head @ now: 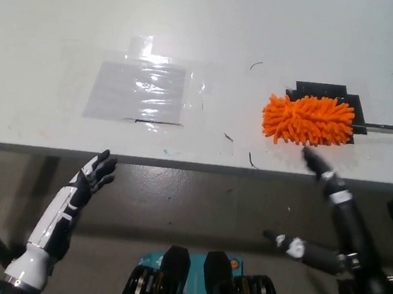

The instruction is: The robot uses it right hand to pick up an extended orange duster kept in the middle of the desk and presses its handle against the desk to collapse it

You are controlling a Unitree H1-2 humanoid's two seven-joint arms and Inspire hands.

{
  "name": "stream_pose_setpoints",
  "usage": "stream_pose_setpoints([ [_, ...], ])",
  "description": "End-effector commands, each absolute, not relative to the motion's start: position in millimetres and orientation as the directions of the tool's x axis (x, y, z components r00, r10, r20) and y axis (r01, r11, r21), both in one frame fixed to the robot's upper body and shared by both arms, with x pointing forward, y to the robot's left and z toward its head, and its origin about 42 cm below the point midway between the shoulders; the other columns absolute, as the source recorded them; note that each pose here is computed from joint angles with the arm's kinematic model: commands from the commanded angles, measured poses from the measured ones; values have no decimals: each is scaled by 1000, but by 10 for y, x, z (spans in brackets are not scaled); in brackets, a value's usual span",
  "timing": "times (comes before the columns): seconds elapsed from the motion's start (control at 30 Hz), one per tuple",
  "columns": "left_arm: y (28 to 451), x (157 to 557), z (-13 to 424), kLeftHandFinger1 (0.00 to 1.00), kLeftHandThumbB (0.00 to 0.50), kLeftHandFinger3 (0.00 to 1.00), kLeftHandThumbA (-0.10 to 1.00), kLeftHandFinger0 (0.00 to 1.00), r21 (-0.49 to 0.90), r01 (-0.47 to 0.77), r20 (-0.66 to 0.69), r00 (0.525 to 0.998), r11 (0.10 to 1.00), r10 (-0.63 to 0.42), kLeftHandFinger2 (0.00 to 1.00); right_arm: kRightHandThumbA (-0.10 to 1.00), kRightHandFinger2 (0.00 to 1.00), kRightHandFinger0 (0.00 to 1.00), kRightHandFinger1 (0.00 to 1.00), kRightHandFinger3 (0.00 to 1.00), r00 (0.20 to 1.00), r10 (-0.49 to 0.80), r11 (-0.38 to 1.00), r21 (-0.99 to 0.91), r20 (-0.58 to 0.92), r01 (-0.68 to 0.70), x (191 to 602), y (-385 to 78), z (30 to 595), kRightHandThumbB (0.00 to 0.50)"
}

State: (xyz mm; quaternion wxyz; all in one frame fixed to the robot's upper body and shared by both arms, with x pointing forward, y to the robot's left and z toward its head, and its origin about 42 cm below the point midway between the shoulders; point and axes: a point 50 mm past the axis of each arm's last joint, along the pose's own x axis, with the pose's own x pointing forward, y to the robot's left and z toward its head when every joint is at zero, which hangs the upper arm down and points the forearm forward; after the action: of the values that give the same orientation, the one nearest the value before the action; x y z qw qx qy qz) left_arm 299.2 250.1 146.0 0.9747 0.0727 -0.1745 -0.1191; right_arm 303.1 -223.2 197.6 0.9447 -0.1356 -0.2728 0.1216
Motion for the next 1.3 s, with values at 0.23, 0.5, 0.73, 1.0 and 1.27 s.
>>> stream_pose_setpoints([
  [0.23,2430,2906,1719,1000,316,1000,1000,1000,187,238,435,850,953,-297,1000,1000,1000,1000,1000,1000,652,124,929,-319,748,189,2985,-2749,2918,220],
  [0.5,2463,2919,1691,1000,300,1000,1000,1000,169,225,412,868,959,-277,1000,877,1000,1000,1000,1000,613,129,896,-356,779,264,3333,-3000,3635,247],
  [0.73,2482,2930,1596,1000,276,1000,1000,1000,169,219,397,878,961,-269,1000,1000,1000,1000,1000,1000,809,347,672,-727,475,139,3753,-2858,4246,319],
  [1.0,2494,2914,1543,1000,284,1000,1000,1000,174,216,383,884,961,-268,1000,1000,1000,1000,1000,1000,891,442,394,-914,101,-92,4491,-2651,4510,364],
  [1.27,2492,2905,1486,1000,316,1000,1000,1000,185,219,365,890,958,-274,1000,1000,1000,1000,1000,1000,911,383,225,-941,-154,-254,5038,-2475,4416,414],
])
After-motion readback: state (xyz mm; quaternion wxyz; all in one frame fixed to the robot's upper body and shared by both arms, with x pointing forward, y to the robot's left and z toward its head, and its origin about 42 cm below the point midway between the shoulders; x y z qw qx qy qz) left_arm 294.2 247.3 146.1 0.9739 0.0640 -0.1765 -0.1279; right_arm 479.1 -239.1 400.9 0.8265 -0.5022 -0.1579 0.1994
